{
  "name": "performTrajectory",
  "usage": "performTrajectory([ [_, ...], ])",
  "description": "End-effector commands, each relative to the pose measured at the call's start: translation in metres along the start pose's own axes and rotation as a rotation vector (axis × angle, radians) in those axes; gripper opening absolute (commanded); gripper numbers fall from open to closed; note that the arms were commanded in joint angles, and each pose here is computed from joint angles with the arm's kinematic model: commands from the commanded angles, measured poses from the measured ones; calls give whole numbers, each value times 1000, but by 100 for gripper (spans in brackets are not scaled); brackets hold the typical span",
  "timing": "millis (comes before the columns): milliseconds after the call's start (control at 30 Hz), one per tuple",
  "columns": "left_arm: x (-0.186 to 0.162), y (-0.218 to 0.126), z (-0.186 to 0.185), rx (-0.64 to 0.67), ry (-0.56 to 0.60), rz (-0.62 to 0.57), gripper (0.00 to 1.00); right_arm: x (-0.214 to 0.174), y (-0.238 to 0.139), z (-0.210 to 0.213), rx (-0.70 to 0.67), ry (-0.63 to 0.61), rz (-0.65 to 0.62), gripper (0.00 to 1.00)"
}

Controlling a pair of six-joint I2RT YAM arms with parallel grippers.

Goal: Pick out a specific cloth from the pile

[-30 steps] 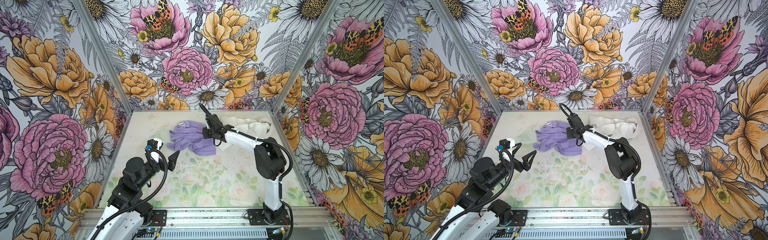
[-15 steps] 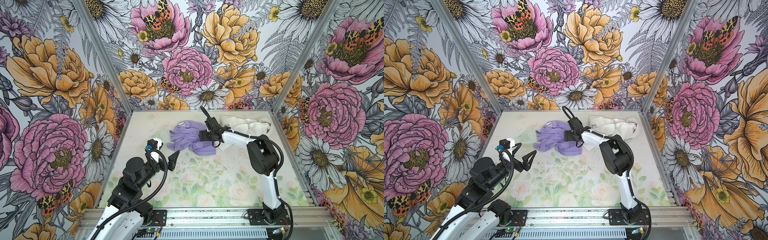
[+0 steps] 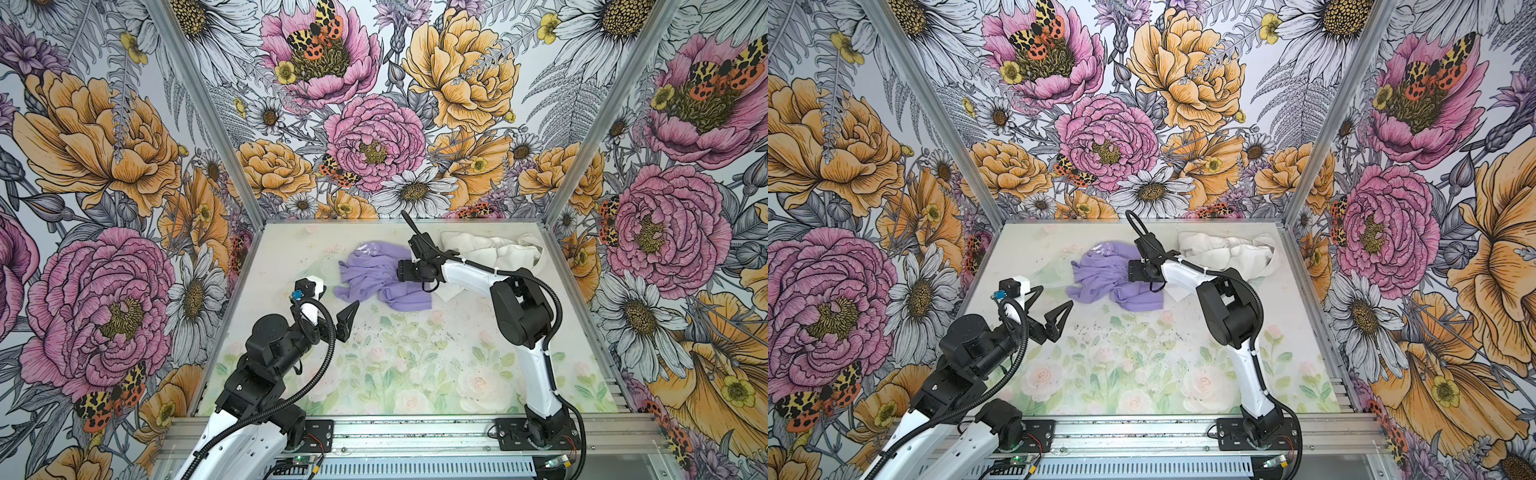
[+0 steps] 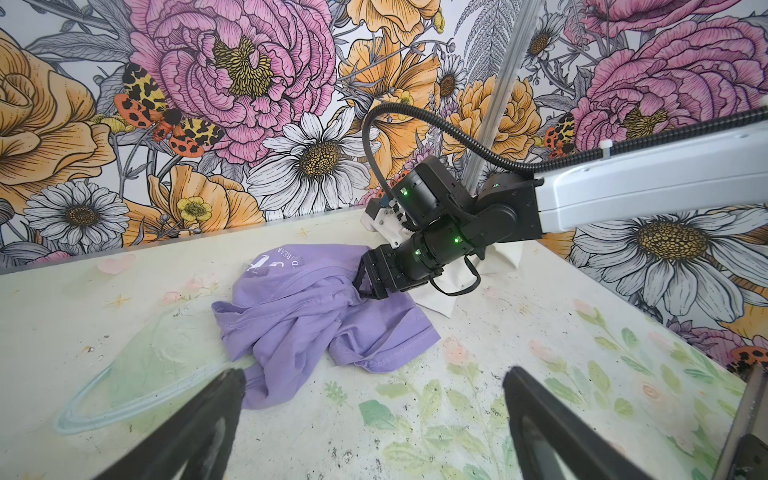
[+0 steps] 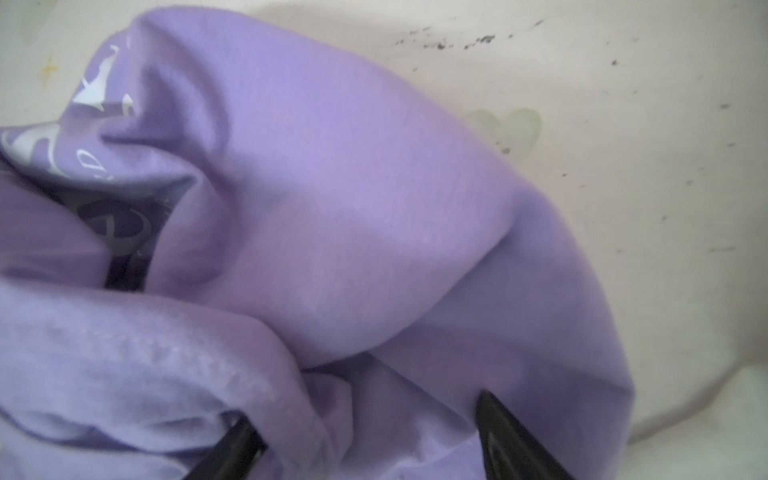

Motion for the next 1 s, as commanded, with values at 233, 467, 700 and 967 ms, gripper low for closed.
performTrajectory([
  [233,-5,1,2,20,-6,17,99,-24,19,14,8,-12,115,67],
  [467,-5,0,2,20,-6,12,99,-30,22,18,12,-11,134,38],
  [700,-4,-1,2,23,-6,9,99,-16,5,40,114,9,115,9],
  [967,-3,-3,2,29,-6,-1,99,15,-36,87,255,-14,12,0],
])
Point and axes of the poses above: each gripper's point midway between its finger pads, its own y axis out along the fingers, its own z axis along the line the jaws close on, x = y × z, the point moved 10 cm from there along -y, back along the fingers, and after that the axes turned 8 degrees about y, right-handed, at the moved point
